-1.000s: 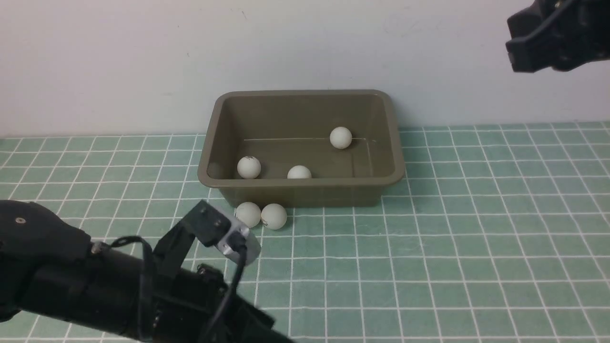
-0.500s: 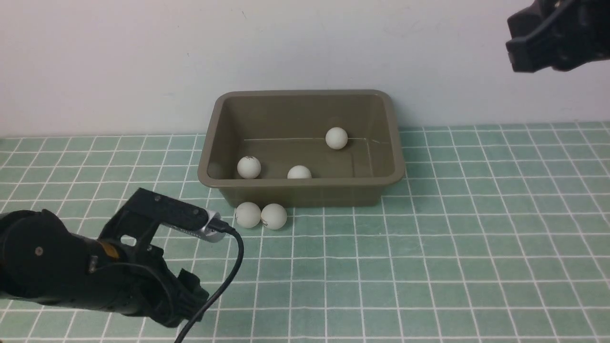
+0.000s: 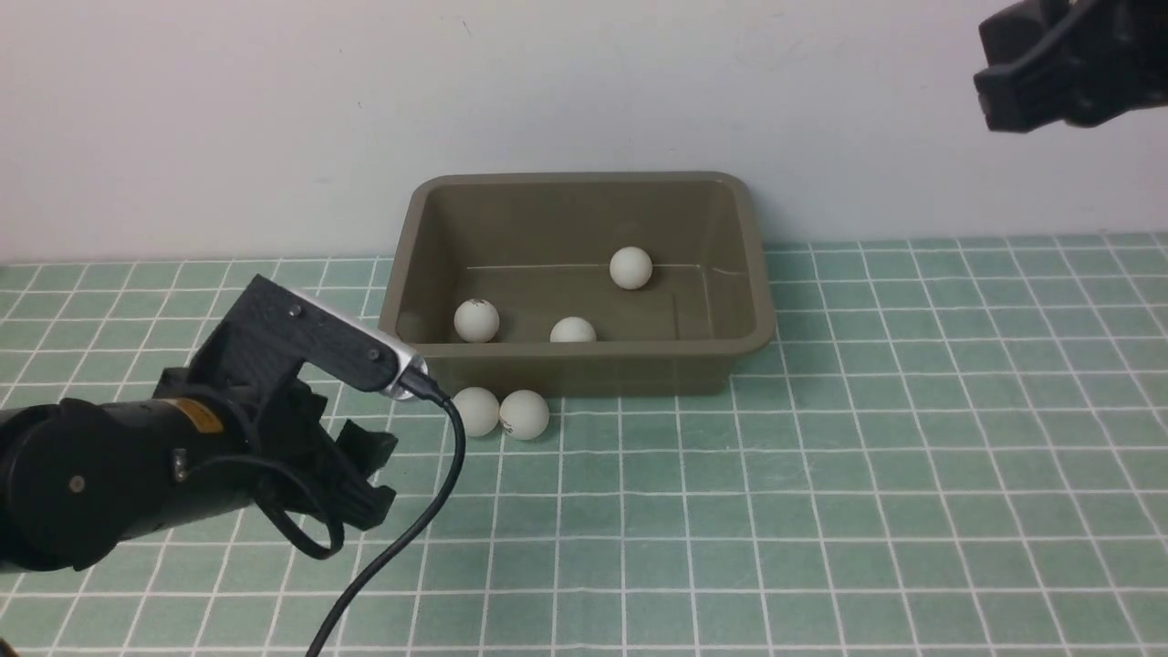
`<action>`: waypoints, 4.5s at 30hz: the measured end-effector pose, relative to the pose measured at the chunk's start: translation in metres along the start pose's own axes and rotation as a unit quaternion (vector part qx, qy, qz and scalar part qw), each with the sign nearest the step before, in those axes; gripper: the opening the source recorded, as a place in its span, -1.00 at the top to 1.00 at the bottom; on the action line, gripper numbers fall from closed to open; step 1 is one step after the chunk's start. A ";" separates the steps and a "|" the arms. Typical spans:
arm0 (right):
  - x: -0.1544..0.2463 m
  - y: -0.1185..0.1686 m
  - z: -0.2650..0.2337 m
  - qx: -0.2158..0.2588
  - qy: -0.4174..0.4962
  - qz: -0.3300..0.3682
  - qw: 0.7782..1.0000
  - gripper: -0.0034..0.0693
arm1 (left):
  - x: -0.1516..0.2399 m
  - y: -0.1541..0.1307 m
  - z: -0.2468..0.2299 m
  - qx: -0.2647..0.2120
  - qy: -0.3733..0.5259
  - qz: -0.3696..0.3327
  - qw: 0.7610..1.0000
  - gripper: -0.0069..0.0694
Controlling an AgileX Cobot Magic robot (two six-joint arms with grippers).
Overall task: Put the table tennis balls in the box on the green coffee tablecloth.
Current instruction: 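Reach for and grasp a ping pong ball on the table beside the basket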
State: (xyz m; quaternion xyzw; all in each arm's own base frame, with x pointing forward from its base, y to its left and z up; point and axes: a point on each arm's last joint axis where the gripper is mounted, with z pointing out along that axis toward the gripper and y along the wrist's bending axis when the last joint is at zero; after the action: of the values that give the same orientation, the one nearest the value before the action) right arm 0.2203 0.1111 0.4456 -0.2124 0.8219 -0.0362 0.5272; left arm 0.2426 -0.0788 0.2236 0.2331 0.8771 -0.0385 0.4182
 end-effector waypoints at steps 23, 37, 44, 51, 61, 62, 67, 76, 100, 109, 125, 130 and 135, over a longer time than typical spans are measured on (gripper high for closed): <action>-0.001 -0.001 0.000 0.005 -0.007 -0.006 1.000 0.19 | -0.043 -0.004 0.036 -0.016 -0.054 0.126 0.990 -0.30; -0.002 -0.001 0.000 0.006 -0.011 -0.008 1.000 0.19 | -0.041 -0.017 0.040 0.007 -0.044 0.089 0.995 -0.31; -0.002 -0.002 0.000 0.013 -0.012 -0.014 1.000 0.19 | -0.028 -0.018 0.067 0.005 -0.019 0.058 0.998 -0.31; -0.003 -0.003 0.000 0.019 -0.014 -0.021 1.000 0.19 | -0.023 -0.016 0.086 -0.017 -0.042 -0.049 0.998 -0.31; -0.003 -0.003 0.000 0.019 -0.015 -0.020 0.999 0.19 | -0.023 -0.018 0.087 -0.010 -0.039 -0.059 0.997 -0.34; -0.003 -0.003 0.000 0.018 -0.016 -0.021 0.999 0.19 | -0.023 -0.018 0.087 -0.010 -0.038 -0.059 0.997 -0.35; -0.005 -0.003 0.000 0.016 -0.025 -0.021 0.999 0.19 | -0.021 -0.022 0.087 0.001 -0.026 -0.091 0.995 -0.55; -0.006 -0.003 0.000 0.017 -0.034 -0.024 0.999 0.19 | -0.019 -0.039 0.092 0.019 -0.024 -0.121 0.992 -0.58; -0.007 -0.003 0.000 0.019 -0.040 -0.027 0.999 0.19 | 0.036 -0.042 0.115 -0.025 -0.157 -0.085 0.984 -0.58; -0.007 -0.003 0.000 0.019 -0.040 -0.027 0.999 0.19 | 0.047 -0.040 0.129 -0.033 -0.156 -0.083 0.984 -0.58; -0.007 -0.003 0.000 0.020 -0.041 -0.029 0.999 0.19 | 0.047 -0.027 0.132 -0.063 -0.183 -0.103 0.976 -0.58; -0.008 -0.003 0.000 0.019 -0.041 -0.027 0.999 0.19 | 0.050 -0.019 0.133 -0.070 -0.173 -0.121 0.975 -0.58; -0.008 -0.003 0.000 0.020 -0.041 -0.027 0.999 0.19 | 0.049 -0.022 0.133 -0.050 -0.175 -0.106 0.977 -0.58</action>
State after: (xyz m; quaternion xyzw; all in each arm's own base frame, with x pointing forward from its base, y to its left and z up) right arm 0.2237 0.1109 0.4532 -0.2251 0.7926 -0.0581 0.5637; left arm 0.3016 -0.1153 0.0977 0.1069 0.8107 -0.0790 0.5702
